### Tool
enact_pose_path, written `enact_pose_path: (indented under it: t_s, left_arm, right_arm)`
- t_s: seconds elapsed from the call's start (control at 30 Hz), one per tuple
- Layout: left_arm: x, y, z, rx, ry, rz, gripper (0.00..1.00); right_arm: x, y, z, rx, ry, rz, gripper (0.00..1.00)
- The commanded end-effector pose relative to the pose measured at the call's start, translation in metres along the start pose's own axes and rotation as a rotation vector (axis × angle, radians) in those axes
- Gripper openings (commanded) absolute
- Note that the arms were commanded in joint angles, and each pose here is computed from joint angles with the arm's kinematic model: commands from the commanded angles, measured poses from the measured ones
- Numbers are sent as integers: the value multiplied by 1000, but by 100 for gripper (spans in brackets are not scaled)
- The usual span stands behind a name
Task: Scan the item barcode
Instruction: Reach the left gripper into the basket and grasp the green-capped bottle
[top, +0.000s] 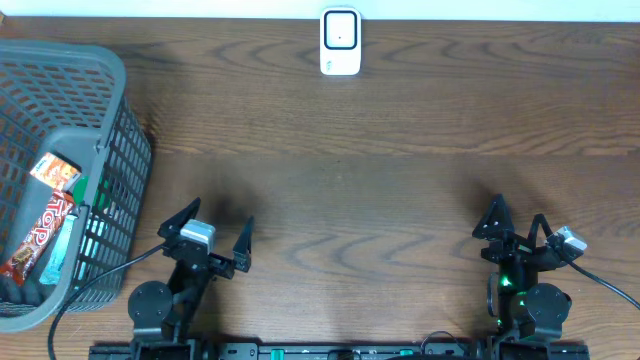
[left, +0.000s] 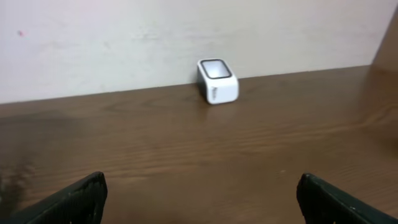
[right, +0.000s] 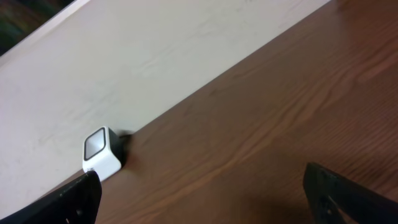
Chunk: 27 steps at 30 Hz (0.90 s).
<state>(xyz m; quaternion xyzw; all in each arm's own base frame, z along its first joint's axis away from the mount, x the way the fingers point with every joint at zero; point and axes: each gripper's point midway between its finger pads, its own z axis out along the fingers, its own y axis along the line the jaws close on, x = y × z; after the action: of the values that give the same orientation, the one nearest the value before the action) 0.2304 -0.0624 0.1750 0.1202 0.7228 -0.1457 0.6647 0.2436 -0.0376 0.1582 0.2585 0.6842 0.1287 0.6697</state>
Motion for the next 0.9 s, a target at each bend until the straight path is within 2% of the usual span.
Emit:
enact_pose_path:
  t_s: [0.0, 0.2, 0.3, 0.43, 0.53, 0.63, 0.77, 0.87]
  left_arm:
    - [-37, -20, -7, 98, -36, -36, 98]
    - [-84, -22, -11, 80, 122, -234, 98]
    - [-110, -46, -10, 221, 228, -295, 98]
    - [-98, -53, -2, 282, 335, -367, 98]
    - [-106, -70, 1, 419, 336, -409, 98]
    - [-134, -86, 0, 563, 258, -389, 98]
    - [-174, -82, 2, 533, 209, -381, 98]
    - [-204, -50, 13, 321, 226, -407, 98]
  right_arm:
    - [1, -1, 0, 4, 2, -14, 99]
    - [1, -1, 0, 4, 2, -14, 99]
    - [1, -1, 0, 4, 2, -14, 99]
    - [1, -1, 0, 4, 2, -14, 99]
    - [1, -1, 0, 4, 2, -14, 99]
    - [1, -1, 0, 4, 2, -14, 99]
    - [1, -1, 0, 4, 2, -14, 99]
    - [1, -1, 0, 4, 2, -14, 99]
